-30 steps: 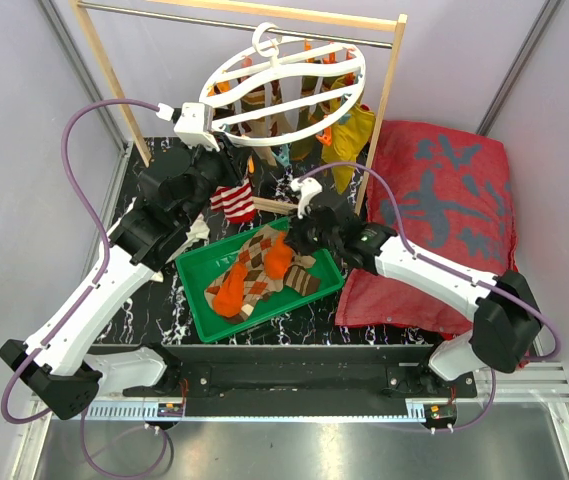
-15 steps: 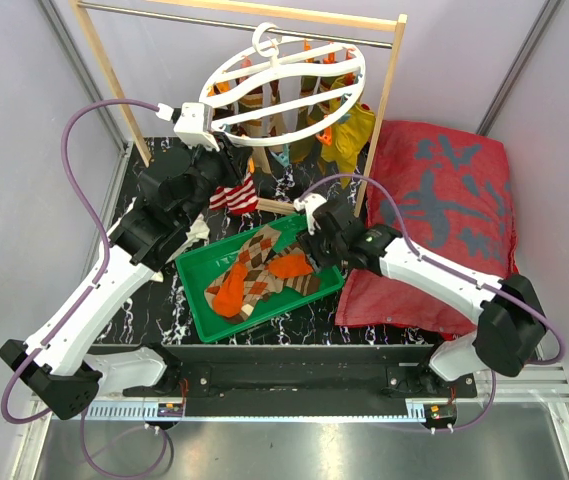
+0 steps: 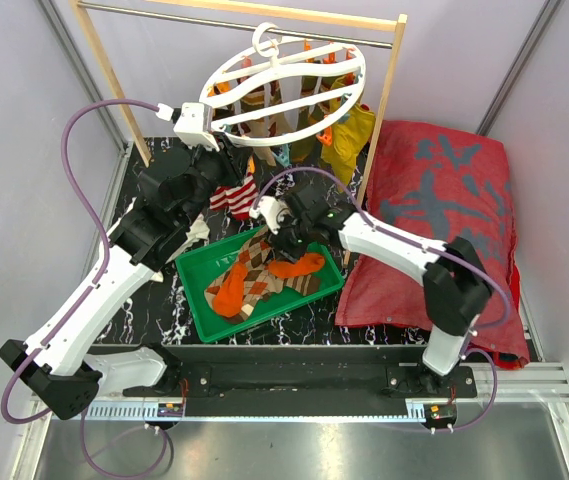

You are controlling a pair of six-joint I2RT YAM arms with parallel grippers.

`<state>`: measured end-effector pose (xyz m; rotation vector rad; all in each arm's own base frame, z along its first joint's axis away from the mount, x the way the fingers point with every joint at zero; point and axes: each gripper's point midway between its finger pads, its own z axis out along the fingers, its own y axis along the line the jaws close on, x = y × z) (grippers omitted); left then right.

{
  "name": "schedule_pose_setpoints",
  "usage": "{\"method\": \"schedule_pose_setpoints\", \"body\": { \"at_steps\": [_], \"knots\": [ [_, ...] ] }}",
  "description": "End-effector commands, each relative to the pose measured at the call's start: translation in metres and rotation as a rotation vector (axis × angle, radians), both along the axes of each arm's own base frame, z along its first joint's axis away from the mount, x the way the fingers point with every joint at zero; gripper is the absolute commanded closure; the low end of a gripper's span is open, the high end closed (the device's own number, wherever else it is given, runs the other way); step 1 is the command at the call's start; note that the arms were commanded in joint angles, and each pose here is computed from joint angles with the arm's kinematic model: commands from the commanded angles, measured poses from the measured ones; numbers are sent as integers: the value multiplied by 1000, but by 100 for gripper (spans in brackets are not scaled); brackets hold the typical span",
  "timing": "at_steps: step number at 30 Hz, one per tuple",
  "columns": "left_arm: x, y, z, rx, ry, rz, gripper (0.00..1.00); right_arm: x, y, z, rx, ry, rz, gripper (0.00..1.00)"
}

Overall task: Clip the socks to the hanger
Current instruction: Pick up the sock from the bin.

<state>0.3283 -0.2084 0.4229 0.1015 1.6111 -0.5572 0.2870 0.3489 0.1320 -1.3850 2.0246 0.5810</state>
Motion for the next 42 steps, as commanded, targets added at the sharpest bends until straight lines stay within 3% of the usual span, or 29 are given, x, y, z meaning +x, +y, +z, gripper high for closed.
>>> {"method": "schedule_pose_setpoints", "body": {
  "at_steps": [1,10,15,19,27,42],
  "knots": [
    [-12,0,21,-39,-32,-33,100,-4,17,-15,2,43,119,59],
    [-11,-5,18,-42,-19,-47,100,-14,19,-58,-50,156,140,64],
    [-12,-4,19,-45,-19,-47,100,-15,16,-52,-47,153,116,79],
    [-12,-1,20,-43,-25,-38,100,-17,12,-28,-12,121,90,98],
    [-15,0,21,-50,-24,-39,100,-18,8,-1,72,75,18,100],
    [-17,-4,20,-101,-2,-49,100,-4,3,181,716,-321,-183,100]
  ]
}}
